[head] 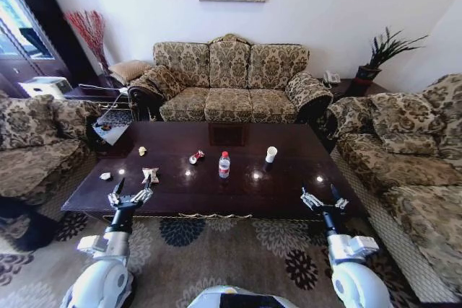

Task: Move to the front of the table and place the trash on the table into the trash bin.

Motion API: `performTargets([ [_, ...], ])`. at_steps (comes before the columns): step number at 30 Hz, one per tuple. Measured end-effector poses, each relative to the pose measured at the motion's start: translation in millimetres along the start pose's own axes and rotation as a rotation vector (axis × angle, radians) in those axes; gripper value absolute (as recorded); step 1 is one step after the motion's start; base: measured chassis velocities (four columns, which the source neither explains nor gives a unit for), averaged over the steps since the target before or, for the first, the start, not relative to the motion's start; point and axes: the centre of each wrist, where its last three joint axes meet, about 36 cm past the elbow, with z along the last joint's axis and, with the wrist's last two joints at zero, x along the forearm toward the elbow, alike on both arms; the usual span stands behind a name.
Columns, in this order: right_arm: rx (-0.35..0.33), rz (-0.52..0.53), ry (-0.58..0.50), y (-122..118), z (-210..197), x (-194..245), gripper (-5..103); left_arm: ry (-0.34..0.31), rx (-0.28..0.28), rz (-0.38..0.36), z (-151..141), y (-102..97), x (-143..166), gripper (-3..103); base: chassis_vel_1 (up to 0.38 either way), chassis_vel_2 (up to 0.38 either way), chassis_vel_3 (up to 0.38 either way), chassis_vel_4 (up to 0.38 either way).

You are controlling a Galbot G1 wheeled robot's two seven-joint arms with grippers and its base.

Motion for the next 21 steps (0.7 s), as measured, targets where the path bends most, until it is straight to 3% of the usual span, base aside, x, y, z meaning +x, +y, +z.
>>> performTargets([
  [11,0.031,-0.015,-0.013,-2,1,0,100,0.022,0.024,0.034,-11,-19.2,1,95,0.0,0.0,0.0,0.0],
  [13,0.032,-0.016,-0.004,-5,5,0,100,0.021,0.034,0.023,-12,-21.3,3,98,0.0,0.0,0.0,0.0],
  [21,-0.01,-0.02,-0.01,-2,3,-6,100,0.041,0.064,-0.002,-6,-27.3,9,97,0.0,0.0,0.0,0.0],
])
